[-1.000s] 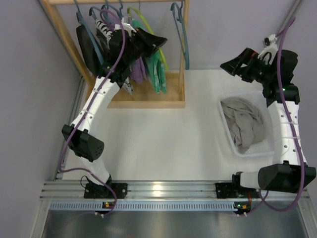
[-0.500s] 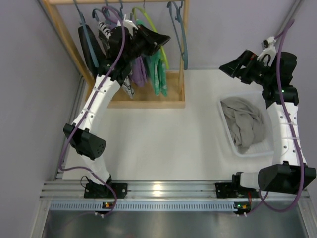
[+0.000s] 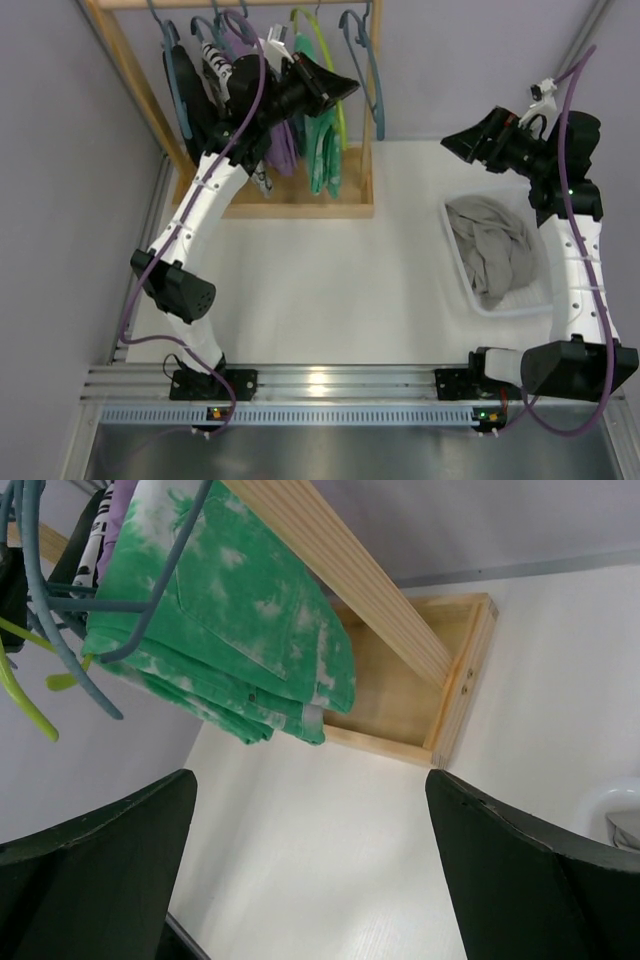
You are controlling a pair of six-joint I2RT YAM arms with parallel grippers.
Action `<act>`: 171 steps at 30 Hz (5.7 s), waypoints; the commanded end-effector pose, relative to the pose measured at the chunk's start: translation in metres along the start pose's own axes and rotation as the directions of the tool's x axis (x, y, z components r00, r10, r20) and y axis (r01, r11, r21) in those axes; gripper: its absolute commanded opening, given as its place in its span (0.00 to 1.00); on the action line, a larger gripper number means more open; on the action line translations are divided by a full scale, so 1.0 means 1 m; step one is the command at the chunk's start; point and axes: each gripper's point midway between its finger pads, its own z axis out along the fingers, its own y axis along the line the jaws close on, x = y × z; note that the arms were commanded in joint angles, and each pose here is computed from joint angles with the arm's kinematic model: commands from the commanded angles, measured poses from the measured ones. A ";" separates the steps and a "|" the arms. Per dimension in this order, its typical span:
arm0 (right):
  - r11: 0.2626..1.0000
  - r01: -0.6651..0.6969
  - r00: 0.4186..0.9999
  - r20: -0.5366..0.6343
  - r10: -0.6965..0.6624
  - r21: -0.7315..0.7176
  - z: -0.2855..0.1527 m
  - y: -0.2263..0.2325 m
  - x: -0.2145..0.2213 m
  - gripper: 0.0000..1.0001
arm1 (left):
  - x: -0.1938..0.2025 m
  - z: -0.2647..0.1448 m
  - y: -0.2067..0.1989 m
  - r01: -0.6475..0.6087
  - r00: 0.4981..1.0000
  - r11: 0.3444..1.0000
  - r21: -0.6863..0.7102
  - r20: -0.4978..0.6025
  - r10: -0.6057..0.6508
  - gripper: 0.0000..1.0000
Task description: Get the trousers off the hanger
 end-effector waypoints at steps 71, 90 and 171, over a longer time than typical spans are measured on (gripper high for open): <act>0.741 0.672 0.645 0.488 -0.588 0.005 0.080 0.226 0.091 0.72 | 0.009 -0.162 -0.173 0.016 0.993 0.903 0.430 0.101 -0.065 0.00; 0.736 0.677 0.620 0.526 -0.582 0.017 0.087 0.222 0.067 0.18 | 0.015 -0.168 -0.168 0.077 0.990 0.908 0.412 0.073 -0.117 0.00; 0.577 0.172 0.338 0.502 -0.796 0.799 -0.281 0.071 -0.105 0.00 | 0.137 -0.154 0.032 0.004 0.988 0.999 0.040 -0.151 0.002 0.00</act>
